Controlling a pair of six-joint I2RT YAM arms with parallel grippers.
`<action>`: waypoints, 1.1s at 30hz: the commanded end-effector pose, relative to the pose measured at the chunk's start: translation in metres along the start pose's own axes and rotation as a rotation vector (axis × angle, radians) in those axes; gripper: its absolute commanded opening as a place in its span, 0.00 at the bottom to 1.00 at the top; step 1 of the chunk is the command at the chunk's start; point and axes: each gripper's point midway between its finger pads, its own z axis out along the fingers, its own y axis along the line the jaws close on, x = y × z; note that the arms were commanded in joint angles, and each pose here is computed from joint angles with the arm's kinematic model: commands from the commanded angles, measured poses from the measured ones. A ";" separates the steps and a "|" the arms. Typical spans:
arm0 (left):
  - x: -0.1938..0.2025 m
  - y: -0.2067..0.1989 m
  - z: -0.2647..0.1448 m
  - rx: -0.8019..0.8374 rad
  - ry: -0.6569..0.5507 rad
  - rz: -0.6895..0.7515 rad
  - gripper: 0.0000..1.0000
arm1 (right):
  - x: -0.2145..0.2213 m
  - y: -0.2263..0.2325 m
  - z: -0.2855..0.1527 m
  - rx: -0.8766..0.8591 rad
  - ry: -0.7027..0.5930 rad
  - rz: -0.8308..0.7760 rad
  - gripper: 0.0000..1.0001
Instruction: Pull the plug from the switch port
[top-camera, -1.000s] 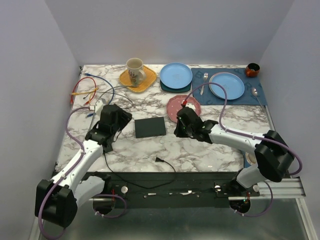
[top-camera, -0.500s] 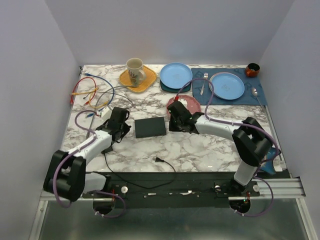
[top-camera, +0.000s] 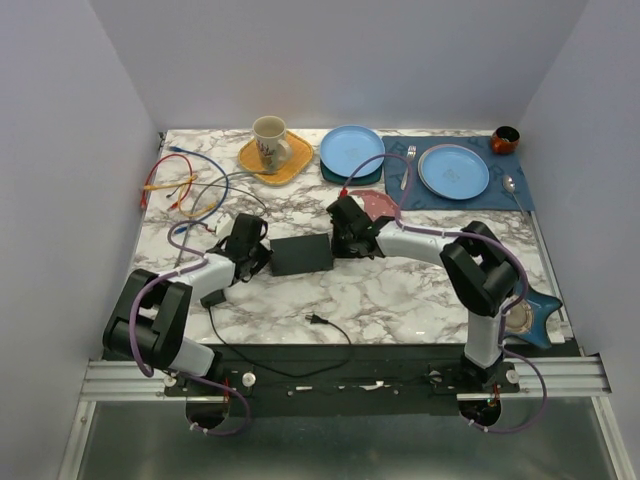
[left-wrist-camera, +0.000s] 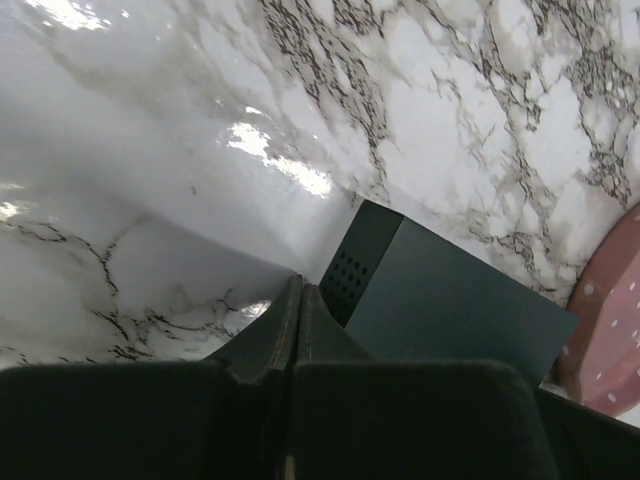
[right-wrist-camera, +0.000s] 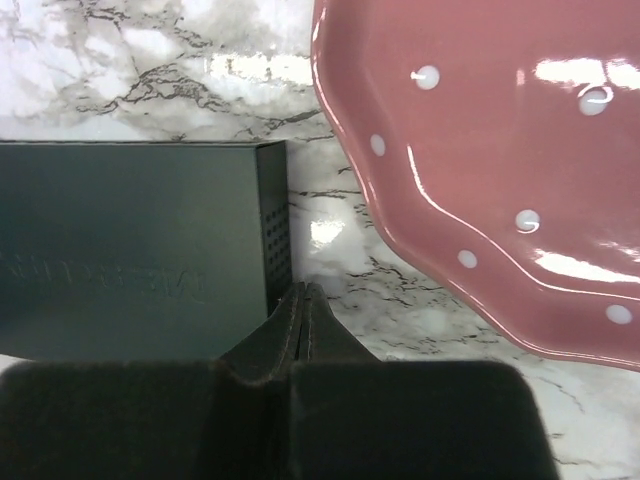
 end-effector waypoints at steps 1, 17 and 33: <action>0.034 0.004 -0.002 0.017 0.084 0.060 0.00 | 0.024 0.005 0.000 -0.038 0.057 -0.029 0.01; 0.128 -0.029 -0.037 0.192 0.231 0.296 0.00 | 0.079 -0.007 -0.047 -0.068 0.062 -0.025 0.01; 0.164 -0.049 -0.054 0.173 0.214 0.406 0.00 | 0.080 -0.044 -0.070 0.022 -0.020 -0.014 0.01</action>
